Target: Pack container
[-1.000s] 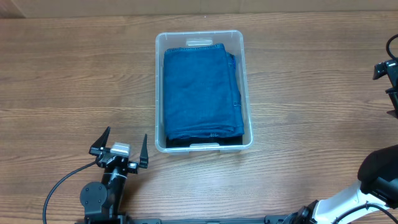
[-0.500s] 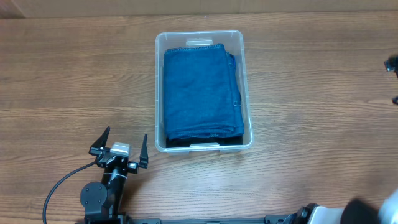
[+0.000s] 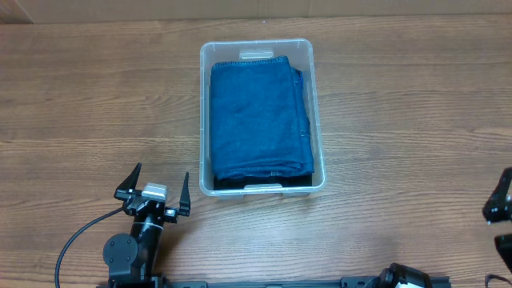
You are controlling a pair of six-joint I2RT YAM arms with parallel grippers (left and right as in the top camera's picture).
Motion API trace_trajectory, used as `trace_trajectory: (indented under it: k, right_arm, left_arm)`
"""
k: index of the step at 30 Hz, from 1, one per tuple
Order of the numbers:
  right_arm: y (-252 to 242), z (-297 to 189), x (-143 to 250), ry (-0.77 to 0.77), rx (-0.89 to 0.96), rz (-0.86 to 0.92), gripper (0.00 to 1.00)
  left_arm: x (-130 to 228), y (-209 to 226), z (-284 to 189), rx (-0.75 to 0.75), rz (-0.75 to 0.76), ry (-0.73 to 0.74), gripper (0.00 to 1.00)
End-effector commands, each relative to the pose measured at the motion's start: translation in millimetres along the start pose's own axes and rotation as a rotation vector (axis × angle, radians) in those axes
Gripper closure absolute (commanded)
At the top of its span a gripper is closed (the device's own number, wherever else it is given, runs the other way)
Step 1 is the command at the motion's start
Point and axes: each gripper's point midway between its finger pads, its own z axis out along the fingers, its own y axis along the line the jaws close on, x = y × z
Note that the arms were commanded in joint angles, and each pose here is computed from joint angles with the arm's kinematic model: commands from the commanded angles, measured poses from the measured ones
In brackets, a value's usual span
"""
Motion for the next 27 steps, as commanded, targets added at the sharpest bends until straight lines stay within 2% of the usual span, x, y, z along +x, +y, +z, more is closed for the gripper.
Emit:
trace_trajectory:
  k: [1,5,9,13,18,21,27]
  right_arm:
    - [11.7,0.1,-2.2,0.002,-0.073,-0.016,0.00]
    - [17.6,36.5,12.5,0.016,-0.170,-0.047,0.00]
    - [12.1,86.6,50.9,0.032,-0.287,-0.098,0.00]
    - [15.3,122.6,93.3,0.015,-0.496,-0.183,0.00]
    - [2.7,149.2,133.7,-0.080,-0.657,-0.257,0.00]
    - [-5.2,158.1,151.8,-0.128,-0.698,-0.349,0.00]
    - [-31.1,183.4,162.6,-0.239,-0.661,-0.354,0.00]
  left_arm:
    - [-0.1,3.5,-0.5,-0.019,-0.009,-0.004,0.00]
    - [-0.1,3.5,-0.5,-0.019,-0.009,-0.004,0.00]
    - [-0.1,3.5,-0.5,-0.019,-0.009,-0.004,0.00]
    - [-0.1,3.4,-0.5,-0.019,-0.009,-0.004,0.00]
    - [-0.1,3.4,-0.5,-0.019,-0.009,-0.004,0.00]
    - [-0.1,3.5,-0.5,-0.019,-0.009,-0.004,0.00]
    - [-0.1,3.4,-0.5,-0.019,-0.009,-0.004,0.00]
